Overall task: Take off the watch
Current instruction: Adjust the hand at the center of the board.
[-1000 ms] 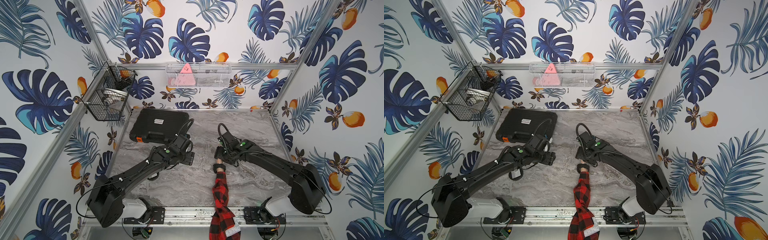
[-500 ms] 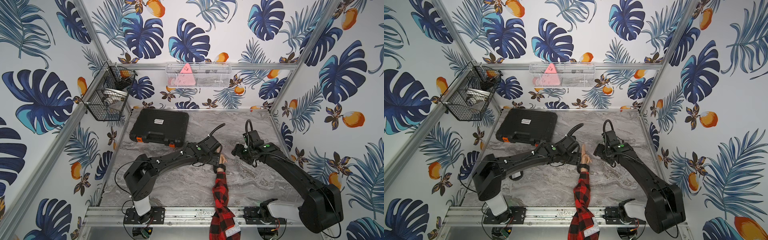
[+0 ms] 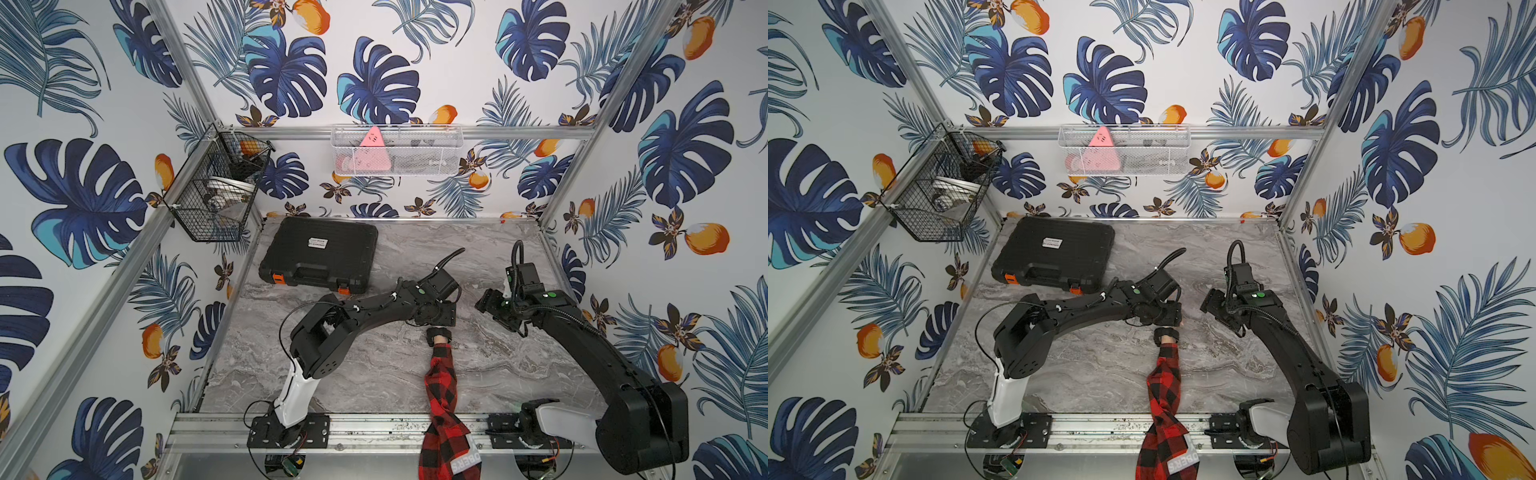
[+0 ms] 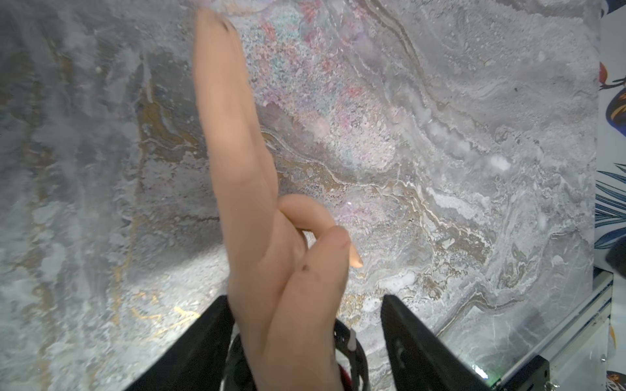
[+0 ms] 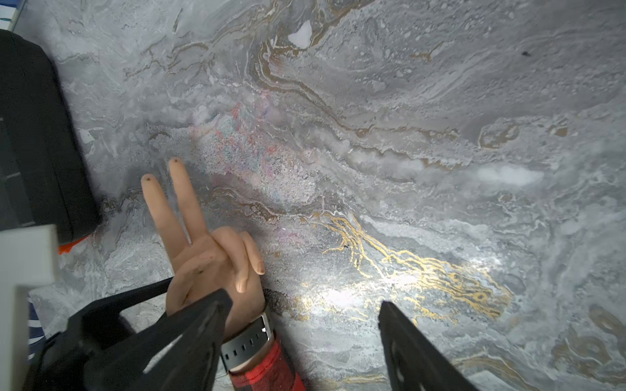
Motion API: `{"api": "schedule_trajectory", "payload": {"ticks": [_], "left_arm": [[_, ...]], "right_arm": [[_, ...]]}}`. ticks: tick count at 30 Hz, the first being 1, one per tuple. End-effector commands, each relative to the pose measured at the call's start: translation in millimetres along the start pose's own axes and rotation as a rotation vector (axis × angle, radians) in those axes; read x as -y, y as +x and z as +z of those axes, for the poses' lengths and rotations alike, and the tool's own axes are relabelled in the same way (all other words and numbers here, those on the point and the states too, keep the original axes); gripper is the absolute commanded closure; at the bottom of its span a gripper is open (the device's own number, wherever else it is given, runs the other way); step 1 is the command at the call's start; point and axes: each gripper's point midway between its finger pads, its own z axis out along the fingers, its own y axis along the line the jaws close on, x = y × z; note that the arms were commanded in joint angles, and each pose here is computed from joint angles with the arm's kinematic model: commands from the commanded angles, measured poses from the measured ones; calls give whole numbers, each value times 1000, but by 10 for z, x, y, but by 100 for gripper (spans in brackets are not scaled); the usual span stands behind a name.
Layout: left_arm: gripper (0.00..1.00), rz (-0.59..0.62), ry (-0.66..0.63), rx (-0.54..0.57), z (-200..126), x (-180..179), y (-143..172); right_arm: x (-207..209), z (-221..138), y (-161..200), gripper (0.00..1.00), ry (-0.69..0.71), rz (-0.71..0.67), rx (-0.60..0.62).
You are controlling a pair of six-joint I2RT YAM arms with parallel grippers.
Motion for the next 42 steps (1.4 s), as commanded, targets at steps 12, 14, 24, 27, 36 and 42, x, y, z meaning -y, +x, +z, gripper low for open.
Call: {"api": "schedule_trajectory", "payload": {"ticks": [12,14,24,27,36,42], "left_arm": [[66,-49,88,60,-190,15,-126],[70,-48,120,75,-289,58,-152],[76,-33,228,57,-437,175,-156],[76,0,261,34,-446,231,-112],[77,54,343,-26,-448,229,-3],[78,57,375,-47,-404,160,30]], "right_arm": [[-5,-2,36,25,-6,-13,-27],[-9,7,40,25,-5,-12,-33],[-17,25,48,25,-5,-15,-47],[-29,19,40,25,-8,-16,-47],[-86,23,23,25,-25,-16,-58],[-92,28,26,25,-28,-13,-59]]}}
